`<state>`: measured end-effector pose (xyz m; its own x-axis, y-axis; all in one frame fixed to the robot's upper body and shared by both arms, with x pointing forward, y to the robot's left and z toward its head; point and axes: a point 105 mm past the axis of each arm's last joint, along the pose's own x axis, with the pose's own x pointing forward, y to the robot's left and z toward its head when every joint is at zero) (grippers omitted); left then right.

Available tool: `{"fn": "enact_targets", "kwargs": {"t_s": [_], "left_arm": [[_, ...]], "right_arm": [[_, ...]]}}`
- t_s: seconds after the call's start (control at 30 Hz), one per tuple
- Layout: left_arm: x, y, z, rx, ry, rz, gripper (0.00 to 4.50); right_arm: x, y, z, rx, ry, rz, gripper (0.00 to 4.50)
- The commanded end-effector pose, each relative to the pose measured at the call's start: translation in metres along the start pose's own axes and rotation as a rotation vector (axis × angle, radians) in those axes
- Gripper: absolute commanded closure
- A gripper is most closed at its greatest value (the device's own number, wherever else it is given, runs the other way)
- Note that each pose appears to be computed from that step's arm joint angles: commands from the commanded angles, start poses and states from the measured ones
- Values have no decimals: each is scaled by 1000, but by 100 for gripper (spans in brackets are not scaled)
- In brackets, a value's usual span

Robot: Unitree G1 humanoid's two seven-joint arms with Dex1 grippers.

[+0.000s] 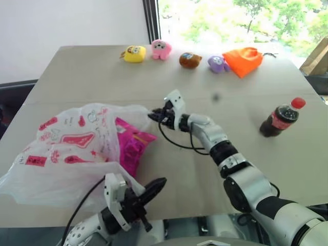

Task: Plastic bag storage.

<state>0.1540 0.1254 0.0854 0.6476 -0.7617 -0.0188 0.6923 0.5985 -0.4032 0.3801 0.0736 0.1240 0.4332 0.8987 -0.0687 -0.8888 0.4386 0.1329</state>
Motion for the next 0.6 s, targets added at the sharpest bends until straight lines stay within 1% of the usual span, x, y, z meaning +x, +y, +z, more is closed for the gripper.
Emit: {"fn": "enact_targets", "kwargs": {"t_s": [0.03,0.17,0.27,0.3,0.33,0.43,0.47,0.6], "left_arm": [[-3,-9,9,34,-24,-21,450],[-6,-10,9,34,-20,-10,450],[-7,-10,8,34,-16,-6,450],[-7,-10,8,34,-15,-5,450],[-7,-10,8,34,-15,-5,450],[-8,-10,8,33,-15,-3,450],[-8,-10,8,33,-13,-2,450],[-9,-7,9,43,-13,4,450]], "right_arm": [[28,43,11,14,-54,111,182],[31,55,6,31,-22,168,182],[34,64,8,31,-40,196,182],[35,65,9,30,-45,197,233],[35,65,11,31,-55,191,265],[35,62,16,42,-84,163,413],[35,60,18,46,-91,152,447],[30,47,20,60,-122,90,447]]}}
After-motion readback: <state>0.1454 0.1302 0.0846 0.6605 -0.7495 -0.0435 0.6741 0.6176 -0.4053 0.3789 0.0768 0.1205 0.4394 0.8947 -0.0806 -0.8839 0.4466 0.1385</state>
